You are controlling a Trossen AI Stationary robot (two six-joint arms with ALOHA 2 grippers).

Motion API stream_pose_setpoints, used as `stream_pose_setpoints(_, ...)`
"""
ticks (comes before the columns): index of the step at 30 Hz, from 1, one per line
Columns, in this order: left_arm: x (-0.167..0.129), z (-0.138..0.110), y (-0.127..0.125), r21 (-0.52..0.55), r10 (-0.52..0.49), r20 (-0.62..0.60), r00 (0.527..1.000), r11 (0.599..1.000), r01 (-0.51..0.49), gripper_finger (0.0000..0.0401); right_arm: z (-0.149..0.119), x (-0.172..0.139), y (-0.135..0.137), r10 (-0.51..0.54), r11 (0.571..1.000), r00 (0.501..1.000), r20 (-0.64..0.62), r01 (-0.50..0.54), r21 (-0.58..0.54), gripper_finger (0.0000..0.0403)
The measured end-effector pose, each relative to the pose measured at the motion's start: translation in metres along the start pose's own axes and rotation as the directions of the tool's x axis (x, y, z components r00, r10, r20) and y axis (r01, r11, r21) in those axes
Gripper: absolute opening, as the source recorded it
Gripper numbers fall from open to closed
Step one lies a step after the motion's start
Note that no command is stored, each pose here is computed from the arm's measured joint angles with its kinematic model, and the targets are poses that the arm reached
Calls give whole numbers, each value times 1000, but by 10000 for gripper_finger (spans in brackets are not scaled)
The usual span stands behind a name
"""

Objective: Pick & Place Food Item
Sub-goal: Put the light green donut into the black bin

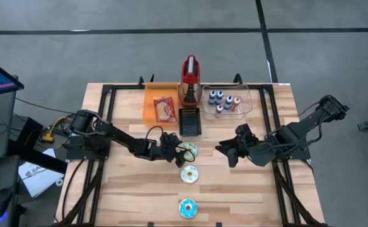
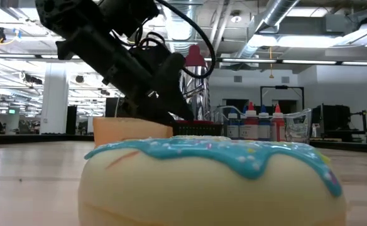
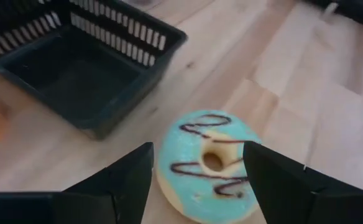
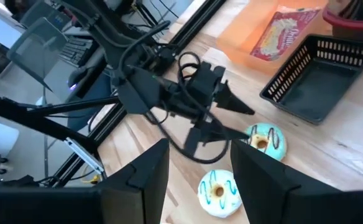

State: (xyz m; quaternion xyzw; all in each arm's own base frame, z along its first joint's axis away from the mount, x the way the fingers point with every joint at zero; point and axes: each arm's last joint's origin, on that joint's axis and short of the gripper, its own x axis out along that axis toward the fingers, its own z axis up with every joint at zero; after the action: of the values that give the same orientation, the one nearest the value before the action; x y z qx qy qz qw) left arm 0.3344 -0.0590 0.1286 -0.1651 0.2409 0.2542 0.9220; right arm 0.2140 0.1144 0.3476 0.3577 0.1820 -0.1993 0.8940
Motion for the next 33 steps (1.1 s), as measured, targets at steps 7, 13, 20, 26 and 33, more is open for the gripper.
stream_pose_setpoints(7,5,2,9,13,41,-33,999,999,-41,228,0,0,0,1,1000,1000,1,-1,3,164)
stream_pose_setpoints(13,9,7,12,-8,5,-41,999,1000,-5,236,0,0,0,-4,1000,1000,11,4,-12,164)
stream_pose_setpoints(20,9,5,12,20,0,-65,998,1000,1,239,1,0,0,-12,1000,999,31,13,-20,164)
stream_pose_setpoints(26,9,4,12,22,-5,-71,997,1000,7,240,1,0,0,-13,1000,999,31,14,-27,164)
stream_pose_setpoints(33,21,-5,9,26,-19,-103,995,999,22,240,1,0,0,-19,999,999,45,20,-26,164)
